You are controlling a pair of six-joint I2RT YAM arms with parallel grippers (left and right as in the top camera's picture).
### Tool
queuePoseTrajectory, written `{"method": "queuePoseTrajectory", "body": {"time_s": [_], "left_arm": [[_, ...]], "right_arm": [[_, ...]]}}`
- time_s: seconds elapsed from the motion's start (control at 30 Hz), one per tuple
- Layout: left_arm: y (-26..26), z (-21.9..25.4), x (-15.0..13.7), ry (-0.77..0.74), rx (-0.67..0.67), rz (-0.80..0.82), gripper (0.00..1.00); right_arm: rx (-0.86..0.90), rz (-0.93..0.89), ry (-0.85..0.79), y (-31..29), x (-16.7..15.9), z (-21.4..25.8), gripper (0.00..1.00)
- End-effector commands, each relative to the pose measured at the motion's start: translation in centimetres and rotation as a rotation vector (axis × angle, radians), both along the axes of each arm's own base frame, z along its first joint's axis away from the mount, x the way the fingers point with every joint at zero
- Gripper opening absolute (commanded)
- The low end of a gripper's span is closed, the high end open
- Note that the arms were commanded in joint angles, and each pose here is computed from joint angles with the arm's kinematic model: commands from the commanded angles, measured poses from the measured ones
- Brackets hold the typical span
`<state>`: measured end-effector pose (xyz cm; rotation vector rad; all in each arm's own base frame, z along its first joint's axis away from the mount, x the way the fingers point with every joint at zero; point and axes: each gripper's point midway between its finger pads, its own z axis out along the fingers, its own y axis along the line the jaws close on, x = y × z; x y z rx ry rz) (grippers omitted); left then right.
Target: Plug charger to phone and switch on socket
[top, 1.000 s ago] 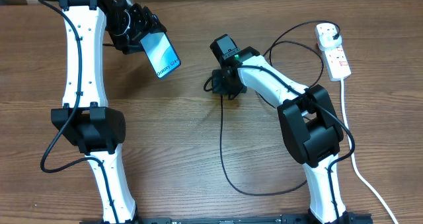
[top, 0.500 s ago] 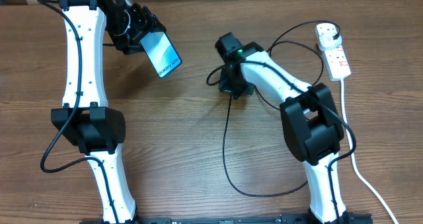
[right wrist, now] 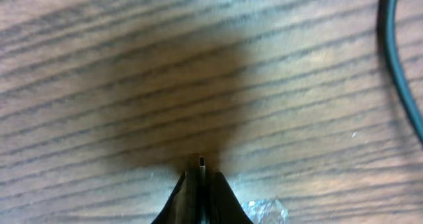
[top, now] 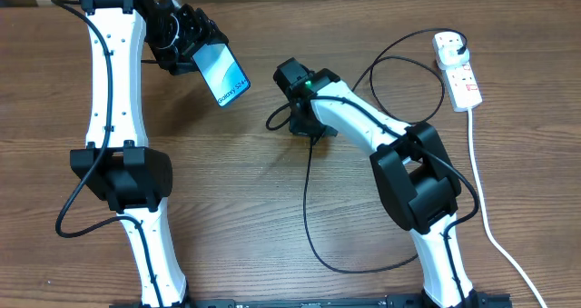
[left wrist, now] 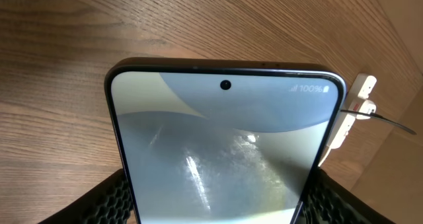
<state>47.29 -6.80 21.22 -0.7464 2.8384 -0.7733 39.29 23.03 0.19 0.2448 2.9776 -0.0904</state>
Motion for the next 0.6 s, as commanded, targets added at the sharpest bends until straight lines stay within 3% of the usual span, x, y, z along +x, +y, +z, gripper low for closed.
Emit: {"method": "queuePoseTrajectory", "body": {"time_s": [0.0,0.2,0.3,0.57], "left_arm": [[-0.5,0.8,0.1,-0.016,-0.03,0.003,0.04],[-0.5,0.8,0.1,-0.014,-0.03,0.003,0.04],[-0.5,0.8,0.1,-0.013,-0.03,0.003,0.04],[-0.5,0.8,0.1,-0.012,-0.03,0.003,0.04]], "right_arm": [[0.038,-0.045,0.169,0.0,-3.3,-3.5,0.05],[0.034,-0.064,0.223,-0.7,-4.1,-3.9,0.09],[0.03,-0.067,0.261,-0.8,-4.8,-4.7,0.18],[0.039,-0.073,0.289,-0.8,-5.2,-5.1,0.15]]}}
